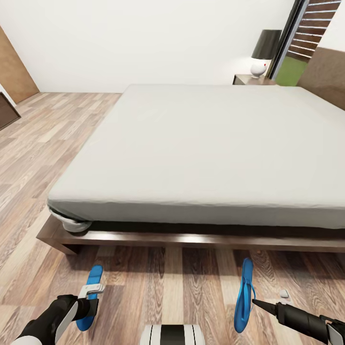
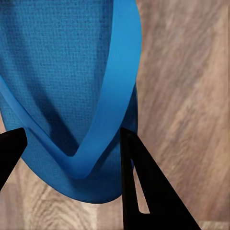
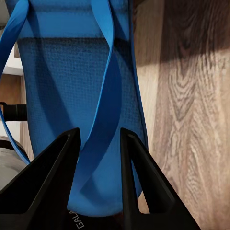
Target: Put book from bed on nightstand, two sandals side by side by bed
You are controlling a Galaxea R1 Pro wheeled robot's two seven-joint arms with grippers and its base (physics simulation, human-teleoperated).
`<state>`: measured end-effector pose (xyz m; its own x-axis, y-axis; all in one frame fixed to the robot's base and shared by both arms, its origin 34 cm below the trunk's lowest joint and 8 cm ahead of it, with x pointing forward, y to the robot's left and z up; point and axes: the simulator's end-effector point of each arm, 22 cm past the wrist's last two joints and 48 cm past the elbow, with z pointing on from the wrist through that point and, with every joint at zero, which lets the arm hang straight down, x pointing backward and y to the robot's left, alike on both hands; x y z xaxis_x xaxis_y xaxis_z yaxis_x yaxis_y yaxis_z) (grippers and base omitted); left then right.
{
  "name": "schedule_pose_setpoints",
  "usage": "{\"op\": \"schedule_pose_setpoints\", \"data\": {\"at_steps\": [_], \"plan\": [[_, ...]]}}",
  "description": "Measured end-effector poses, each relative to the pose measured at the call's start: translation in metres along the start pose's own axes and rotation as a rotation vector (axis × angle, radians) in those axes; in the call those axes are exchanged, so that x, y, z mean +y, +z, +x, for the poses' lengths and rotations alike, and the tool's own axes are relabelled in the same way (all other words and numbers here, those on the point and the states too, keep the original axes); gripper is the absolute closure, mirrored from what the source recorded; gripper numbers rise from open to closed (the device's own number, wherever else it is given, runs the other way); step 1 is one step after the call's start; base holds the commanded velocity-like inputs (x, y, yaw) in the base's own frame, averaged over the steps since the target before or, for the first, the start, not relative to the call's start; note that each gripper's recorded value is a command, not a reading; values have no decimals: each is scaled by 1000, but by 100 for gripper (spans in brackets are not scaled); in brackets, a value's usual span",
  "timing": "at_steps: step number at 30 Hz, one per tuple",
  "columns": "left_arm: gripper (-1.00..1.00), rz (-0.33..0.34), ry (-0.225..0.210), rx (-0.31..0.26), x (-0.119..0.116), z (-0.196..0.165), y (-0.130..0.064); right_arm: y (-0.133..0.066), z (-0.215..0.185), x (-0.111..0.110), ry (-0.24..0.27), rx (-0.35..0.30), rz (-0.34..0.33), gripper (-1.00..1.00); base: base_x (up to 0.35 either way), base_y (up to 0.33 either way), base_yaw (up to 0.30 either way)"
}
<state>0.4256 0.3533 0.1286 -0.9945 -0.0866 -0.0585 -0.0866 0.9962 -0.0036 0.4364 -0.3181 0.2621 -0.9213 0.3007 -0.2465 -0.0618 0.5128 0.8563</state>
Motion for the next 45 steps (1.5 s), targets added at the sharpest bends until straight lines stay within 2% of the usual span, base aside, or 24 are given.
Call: {"op": "schedule_pose_setpoints", "data": {"at_steps": [4,33,45], "plan": [[100,0,0,0,0,0,0,0,0,0,0,0,0,100,3,0,0],[100,0,1,117,-4,49,39,9,39,-35,96,62,34,100,0,0,0],[100,-2,4,95,-2,46,42,9,42,-37,102,65,37,100,0,0,0]]}}
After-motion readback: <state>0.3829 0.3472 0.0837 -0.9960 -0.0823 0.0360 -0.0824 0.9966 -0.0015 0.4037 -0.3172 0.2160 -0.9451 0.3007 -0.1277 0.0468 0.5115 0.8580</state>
